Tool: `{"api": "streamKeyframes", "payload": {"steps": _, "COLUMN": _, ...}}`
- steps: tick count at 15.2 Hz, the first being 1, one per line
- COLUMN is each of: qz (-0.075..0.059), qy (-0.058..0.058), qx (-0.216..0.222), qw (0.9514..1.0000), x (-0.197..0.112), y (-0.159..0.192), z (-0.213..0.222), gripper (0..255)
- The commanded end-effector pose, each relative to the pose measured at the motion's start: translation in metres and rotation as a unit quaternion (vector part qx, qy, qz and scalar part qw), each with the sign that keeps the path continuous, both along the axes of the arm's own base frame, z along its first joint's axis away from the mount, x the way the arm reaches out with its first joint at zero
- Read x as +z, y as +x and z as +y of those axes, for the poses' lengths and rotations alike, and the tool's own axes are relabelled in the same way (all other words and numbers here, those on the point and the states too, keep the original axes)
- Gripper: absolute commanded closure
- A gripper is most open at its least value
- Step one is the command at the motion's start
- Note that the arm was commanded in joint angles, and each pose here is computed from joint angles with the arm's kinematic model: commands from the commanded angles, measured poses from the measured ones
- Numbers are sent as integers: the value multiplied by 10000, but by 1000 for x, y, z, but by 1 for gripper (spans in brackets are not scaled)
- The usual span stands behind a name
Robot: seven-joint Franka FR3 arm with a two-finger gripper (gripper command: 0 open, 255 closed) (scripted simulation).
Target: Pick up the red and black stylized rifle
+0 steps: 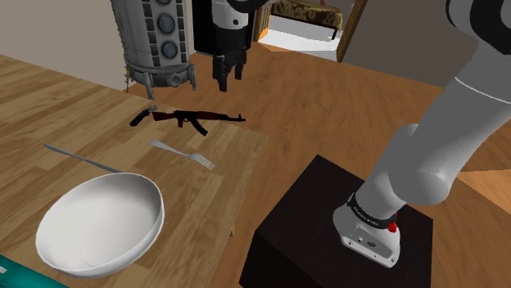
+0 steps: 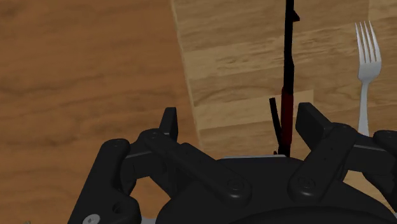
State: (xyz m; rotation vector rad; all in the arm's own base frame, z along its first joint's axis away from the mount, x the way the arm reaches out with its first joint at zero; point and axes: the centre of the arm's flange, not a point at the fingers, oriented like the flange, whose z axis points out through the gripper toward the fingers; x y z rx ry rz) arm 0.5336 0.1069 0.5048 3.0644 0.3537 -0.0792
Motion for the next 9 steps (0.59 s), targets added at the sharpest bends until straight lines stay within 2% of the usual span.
{"api": "streamKeyframes", "payload": {"steps": 1, "qz": 117, "qy": 6, "qx": 131, "qw": 9998, "x": -15, "y": 18, "z": 18, "gripper": 0}}
{"api": "streamKeyframes", "payload": {"steps": 9, "qz": 566, "qy": 20, "qx": 641, "qw": 9963, "x": -78, "y": 82, "z": 88, "gripper": 0}}
